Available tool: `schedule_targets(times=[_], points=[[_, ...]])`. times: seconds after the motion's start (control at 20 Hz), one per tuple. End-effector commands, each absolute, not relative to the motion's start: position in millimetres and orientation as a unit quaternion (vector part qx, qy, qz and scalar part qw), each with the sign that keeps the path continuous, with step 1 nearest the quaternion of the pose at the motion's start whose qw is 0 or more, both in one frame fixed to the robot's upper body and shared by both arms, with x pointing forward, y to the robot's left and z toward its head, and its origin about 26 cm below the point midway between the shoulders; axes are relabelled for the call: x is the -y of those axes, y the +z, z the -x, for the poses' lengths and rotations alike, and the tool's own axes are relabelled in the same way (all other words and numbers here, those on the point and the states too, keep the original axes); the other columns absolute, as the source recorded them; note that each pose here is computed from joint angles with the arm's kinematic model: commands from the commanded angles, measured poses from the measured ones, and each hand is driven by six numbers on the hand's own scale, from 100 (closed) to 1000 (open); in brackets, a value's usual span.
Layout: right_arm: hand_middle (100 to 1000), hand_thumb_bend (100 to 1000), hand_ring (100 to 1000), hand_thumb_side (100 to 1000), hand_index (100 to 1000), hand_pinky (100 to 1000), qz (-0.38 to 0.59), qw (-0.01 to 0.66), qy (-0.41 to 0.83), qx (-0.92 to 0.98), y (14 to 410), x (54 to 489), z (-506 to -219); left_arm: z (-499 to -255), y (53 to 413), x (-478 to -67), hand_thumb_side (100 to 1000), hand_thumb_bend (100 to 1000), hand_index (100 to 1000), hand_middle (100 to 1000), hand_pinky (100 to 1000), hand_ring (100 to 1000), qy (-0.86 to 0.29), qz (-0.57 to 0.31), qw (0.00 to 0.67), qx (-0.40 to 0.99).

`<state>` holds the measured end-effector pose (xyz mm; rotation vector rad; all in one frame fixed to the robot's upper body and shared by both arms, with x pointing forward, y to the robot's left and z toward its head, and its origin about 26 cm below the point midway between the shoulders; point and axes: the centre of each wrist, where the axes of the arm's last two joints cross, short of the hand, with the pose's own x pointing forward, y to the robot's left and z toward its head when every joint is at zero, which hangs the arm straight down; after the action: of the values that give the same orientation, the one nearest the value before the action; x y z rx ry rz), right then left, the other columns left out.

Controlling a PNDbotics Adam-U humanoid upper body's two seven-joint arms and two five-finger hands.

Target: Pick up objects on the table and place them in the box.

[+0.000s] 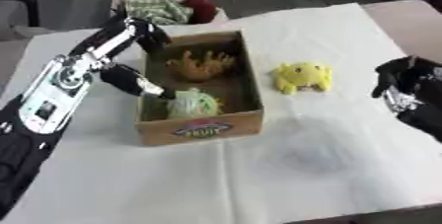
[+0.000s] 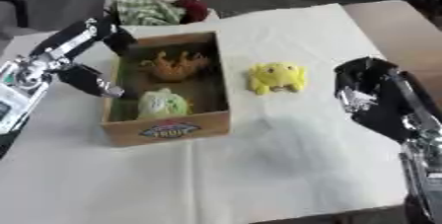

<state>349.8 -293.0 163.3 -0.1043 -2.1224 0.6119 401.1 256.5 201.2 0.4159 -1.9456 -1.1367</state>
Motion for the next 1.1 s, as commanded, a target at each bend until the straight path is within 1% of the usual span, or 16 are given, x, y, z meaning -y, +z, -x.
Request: schedule_targets(times=[0.05,0.2,0.4,0.55,0.7,0.8,1.0,1.05,1.1], points=[[452,100,491,231,657,509,0.076,0.42,0.278,0.86,185.2,304.4,-359.7,-386.8,224.1,-271.6,130,706,709,528,646,548,-0.4,-0.181,0.398,0.805],[465,100,503,218,672,516,0.109,0.399,0.311,0.856,203.5,313.4,-374.1,-371.5,222.9,-280.1,102,680,706,524,642,544,-0.356,-0.179,0.408,0.821],[498,100,528,204,698,532,0.152,0.375,0.36,0.84,228.7,326.2,-391.8,-351.9,217.3,-286.1,100,666,705,522,640,542,-0.307,-0.17,0.419,0.837],[529,100,554,198,715,544,0.179,0.37,0.395,0.822,240.8,333.8,-403.6,-343.4,207.1,-290.0,100,653,704,519,638,539,-0.27,-0.16,0.438,0.842],[555,100,574,187,732,552,0.195,0.376,0.424,0.801,244.2,337.9,-415.1,-339.4,198.7,-292.9,100,651,703,517,637,538,-0.235,-0.148,0.456,0.846],[592,100,609,187,752,567,0.201,0.39,0.44,0.784,243.4,339.0,-422.9,-337.4,193.9,-294.4,100,643,700,511,632,532,-0.214,-0.137,0.465,0.848],[599,100,617,187,756,571,0.209,0.411,0.459,0.76,235.8,343.1,-437.1,-336.0,189.2,-295.5,100,643,700,512,633,532,-0.2,-0.126,0.474,0.848],[671,100,701,190,804,617,0.211,0.413,0.462,0.756,231.7,344.3,-440.1,-335.9,188.6,-295.7,100,640,702,512,633,533,-0.198,-0.125,0.475,0.848],[677,100,709,191,807,621,0.209,0.424,0.468,0.747,224.0,343.7,-443.0,-335.1,185.6,-295.3,100,639,702,512,633,533,-0.192,-0.12,0.478,0.849]])
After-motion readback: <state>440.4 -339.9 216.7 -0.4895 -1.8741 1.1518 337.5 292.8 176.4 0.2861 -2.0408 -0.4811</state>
